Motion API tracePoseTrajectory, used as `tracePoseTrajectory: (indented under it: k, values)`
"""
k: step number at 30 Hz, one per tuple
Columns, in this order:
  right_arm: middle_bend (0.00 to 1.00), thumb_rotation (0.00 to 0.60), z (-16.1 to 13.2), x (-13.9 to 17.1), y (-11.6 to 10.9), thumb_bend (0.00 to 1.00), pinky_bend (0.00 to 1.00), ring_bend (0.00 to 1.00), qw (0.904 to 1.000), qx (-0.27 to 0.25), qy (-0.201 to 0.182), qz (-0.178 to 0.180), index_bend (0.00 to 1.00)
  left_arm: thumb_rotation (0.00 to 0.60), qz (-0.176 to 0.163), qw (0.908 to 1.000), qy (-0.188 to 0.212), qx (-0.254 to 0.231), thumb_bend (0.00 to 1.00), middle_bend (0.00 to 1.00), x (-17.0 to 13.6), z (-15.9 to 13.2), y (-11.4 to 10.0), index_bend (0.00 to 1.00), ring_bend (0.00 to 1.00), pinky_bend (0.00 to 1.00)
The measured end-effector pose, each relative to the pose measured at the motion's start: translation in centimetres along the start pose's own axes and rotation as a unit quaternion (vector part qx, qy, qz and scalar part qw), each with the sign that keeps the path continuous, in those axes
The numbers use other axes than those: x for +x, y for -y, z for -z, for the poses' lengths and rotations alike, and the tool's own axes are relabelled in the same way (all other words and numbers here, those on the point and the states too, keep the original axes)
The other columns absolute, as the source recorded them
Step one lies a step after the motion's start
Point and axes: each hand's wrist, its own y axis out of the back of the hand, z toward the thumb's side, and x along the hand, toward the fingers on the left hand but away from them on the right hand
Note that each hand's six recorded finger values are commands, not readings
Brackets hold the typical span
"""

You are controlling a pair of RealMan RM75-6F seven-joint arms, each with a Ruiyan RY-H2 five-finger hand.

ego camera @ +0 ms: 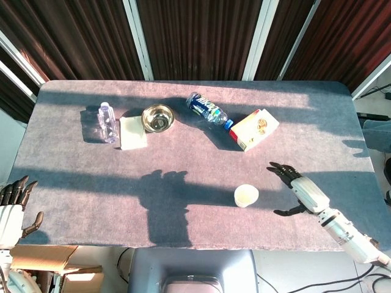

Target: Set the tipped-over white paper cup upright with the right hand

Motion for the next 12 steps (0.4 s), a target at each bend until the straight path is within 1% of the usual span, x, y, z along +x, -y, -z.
tracePoseTrajectory:
  k: [2,4,5,7,8,11,12]
  values:
    - [0.0,0.6,0.0,1.2,-0.9,0.18,0.04,0.0,0.9984,0.035,0.023,0.039,0.0,0.6,0.001,1.0,0.002,0.002,0.37,0.0,0.1,-0.1,0.1,0.14,0.0,0.09]
    - [0.0,0.6,0.2,2.3,-1.6,0.18,0.05,0.0,0.9942,0.066,0.05,0.069,0.0,0.6,0.002,1.0,0.004,0.003,0.37,0.0,0.1,-0.2,0.2,0.14,0.0,0.09]
    - [0.0,0.6,0.4,3.1,-2.0,0.18,0.05,0.0,0.99,0.087,0.071,0.086,0.0,0.6,0.003,1.0,0.005,0.004,0.37,0.0,0.1,-0.3,0.2,0.14,0.0,0.09]
    - [0.0,0.6,0.8,4.3,-2.5,0.18,0.05,0.0,0.9818,0.116,0.104,0.108,0.0,0.6,0.004,1.0,0.007,0.006,0.37,0.0,0.1,-0.4,0.3,0.14,0.0,0.09]
    - [0.0,0.6,1.1,5.1,-2.7,0.18,0.05,0.0,0.9755,0.132,0.128,0.122,0.0,0.6,0.004,0.9999,0.008,0.006,0.37,0.0,0.1,-0.5,0.3,0.14,0.0,0.09]
    - [0.0,0.6,1.8,7.1,-3.3,0.18,0.05,0.0,0.9601,0.148,0.182,0.152,0.0,0.6,0.007,0.9999,0.009,0.009,0.37,0.0,0.2,-0.6,0.5,0.14,0.0,0.09]
    - [0.0,0.6,1.9,7.5,-3.5,0.18,0.05,0.0,0.9571,0.148,0.191,0.16,0.0,0.6,0.008,0.9999,0.009,0.009,0.38,0.0,0.2,-0.6,0.5,0.14,0.0,0.09]
